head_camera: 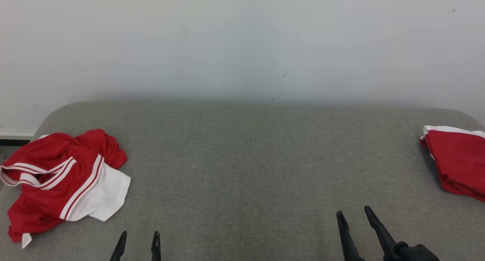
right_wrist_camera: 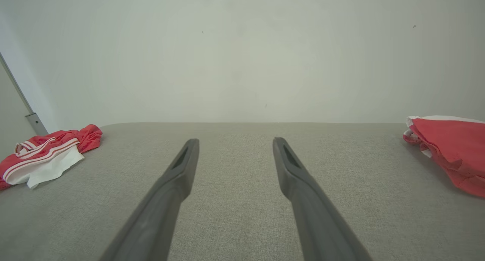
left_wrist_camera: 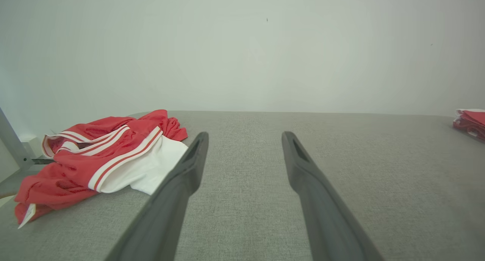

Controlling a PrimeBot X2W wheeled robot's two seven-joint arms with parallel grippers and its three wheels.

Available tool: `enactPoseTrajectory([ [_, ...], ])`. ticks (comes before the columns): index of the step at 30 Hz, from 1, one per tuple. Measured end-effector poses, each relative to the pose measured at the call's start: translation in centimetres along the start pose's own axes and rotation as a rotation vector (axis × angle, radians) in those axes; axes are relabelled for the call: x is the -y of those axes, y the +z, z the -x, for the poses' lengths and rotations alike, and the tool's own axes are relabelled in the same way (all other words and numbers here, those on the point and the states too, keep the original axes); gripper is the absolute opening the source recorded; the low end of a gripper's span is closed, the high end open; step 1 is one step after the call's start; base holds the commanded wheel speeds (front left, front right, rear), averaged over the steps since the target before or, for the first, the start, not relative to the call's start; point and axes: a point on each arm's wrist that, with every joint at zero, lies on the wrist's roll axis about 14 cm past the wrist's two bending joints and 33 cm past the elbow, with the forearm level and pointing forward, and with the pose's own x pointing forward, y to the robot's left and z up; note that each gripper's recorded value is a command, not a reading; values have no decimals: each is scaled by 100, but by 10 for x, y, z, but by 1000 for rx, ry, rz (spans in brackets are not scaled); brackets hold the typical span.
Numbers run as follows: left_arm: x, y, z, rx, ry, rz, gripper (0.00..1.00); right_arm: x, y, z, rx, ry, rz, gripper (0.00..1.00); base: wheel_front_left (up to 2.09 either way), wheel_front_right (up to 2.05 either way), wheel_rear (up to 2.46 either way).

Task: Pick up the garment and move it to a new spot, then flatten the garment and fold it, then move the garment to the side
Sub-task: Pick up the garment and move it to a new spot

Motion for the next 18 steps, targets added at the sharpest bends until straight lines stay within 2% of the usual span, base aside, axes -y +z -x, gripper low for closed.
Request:
enactPoseTrajectory([
  [18,-52,17,36,47,209,-35,100,-75,-10,-30,-32,250,-40,100,0,0,0],
])
